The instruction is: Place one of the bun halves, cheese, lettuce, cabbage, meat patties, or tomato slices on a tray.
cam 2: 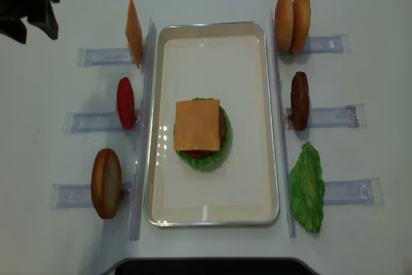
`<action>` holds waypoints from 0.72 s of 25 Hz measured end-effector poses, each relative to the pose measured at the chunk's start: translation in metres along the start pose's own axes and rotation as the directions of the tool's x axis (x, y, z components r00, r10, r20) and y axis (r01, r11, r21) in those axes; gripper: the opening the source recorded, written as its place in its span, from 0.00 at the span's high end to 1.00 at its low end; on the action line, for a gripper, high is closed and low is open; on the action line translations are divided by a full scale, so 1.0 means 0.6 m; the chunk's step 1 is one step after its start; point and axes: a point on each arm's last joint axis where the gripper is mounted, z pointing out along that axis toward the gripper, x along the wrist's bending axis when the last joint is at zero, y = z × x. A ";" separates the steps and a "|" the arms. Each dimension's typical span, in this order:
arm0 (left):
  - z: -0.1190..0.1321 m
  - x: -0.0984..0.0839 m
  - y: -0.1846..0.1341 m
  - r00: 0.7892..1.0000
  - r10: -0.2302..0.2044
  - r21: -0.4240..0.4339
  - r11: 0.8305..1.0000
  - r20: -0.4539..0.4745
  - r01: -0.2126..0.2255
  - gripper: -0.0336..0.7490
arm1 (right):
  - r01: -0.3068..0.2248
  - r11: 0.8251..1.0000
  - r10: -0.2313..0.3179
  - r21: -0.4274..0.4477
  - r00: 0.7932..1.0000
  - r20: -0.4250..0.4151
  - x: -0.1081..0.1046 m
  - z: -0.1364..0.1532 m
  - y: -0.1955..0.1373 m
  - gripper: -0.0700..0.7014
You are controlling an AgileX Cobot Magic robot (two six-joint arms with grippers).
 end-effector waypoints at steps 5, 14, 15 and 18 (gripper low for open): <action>-0.007 0.016 -0.006 0.998 0.015 -0.009 1.000 -0.057 -0.015 0.36 | 0.000 1.000 0.000 0.000 1.000 0.000 0.000 0.000 0.000 0.22; -0.051 0.030 -0.223 0.998 0.002 -0.048 0.999 -0.070 -0.005 0.36 | 0.000 1.000 0.000 0.000 1.000 0.000 0.000 0.000 0.000 0.22; -0.047 0.030 -0.254 0.998 0.000 -0.061 0.998 -0.066 -0.004 0.36 | 0.000 1.000 0.000 0.000 1.000 0.000 0.000 0.000 0.000 0.22; -0.035 0.031 -0.330 0.998 -0.008 -0.127 0.992 -0.055 0.001 0.36 | 0.000 1.000 0.000 0.000 1.000 0.000 0.000 0.000 0.000 0.22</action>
